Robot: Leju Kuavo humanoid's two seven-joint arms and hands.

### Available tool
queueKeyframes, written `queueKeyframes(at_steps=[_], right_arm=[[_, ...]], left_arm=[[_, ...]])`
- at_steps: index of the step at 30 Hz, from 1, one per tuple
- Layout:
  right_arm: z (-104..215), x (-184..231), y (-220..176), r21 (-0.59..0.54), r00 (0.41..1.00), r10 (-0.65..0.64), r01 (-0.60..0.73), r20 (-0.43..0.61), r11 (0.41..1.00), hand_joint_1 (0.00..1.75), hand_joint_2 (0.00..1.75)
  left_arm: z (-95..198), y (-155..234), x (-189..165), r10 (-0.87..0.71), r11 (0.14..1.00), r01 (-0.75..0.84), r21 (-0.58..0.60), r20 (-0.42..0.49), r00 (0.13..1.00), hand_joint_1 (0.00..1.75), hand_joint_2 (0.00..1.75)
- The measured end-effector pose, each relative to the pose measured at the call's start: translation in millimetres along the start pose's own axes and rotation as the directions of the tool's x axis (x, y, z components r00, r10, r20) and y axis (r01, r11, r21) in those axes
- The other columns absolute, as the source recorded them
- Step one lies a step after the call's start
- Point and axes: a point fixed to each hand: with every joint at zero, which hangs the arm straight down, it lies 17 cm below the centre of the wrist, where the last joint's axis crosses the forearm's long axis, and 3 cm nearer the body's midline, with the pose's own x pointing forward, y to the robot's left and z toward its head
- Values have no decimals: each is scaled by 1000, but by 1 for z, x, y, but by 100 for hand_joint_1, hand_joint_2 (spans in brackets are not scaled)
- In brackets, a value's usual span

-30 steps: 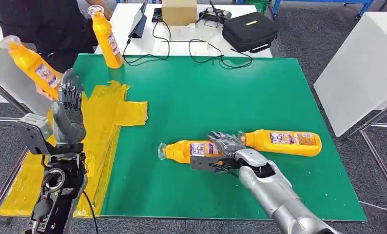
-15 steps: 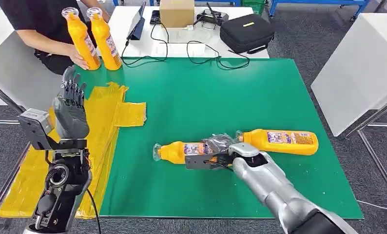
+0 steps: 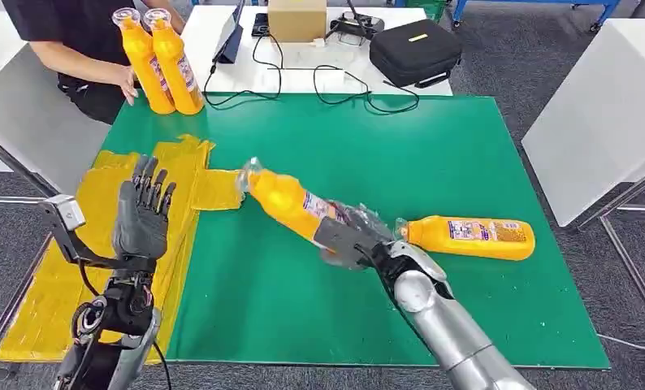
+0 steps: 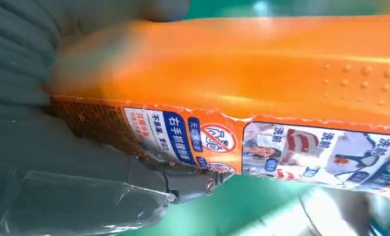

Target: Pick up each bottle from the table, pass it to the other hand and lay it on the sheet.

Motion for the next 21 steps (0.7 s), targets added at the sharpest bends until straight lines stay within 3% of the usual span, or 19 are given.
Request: queueKeyframes(at_steps=[5, 9, 16, 21], right_arm=[[17, 38, -48, -146, 993, -43, 59, 113, 987, 175, 175], [26, 50, -71, -207, 989, -69, 96, 135, 974, 175, 175], [20, 51, -72, -219, 990, -82, 105, 111, 970, 175, 175], [12, 54, -65, -210, 990, -88, 109, 107, 972, 175, 175]], left_arm=[[3, -1, -6, 26, 1000, -26, 6, -13, 1000, 0, 175], [0, -26, -10, 47, 998, -47, -39, -17, 999, 0, 175], [-4, -91, -10, 105, 981, -110, -161, -38, 994, 0, 175], [-4, -115, -9, 135, 968, -142, -205, -48, 990, 0, 175]])
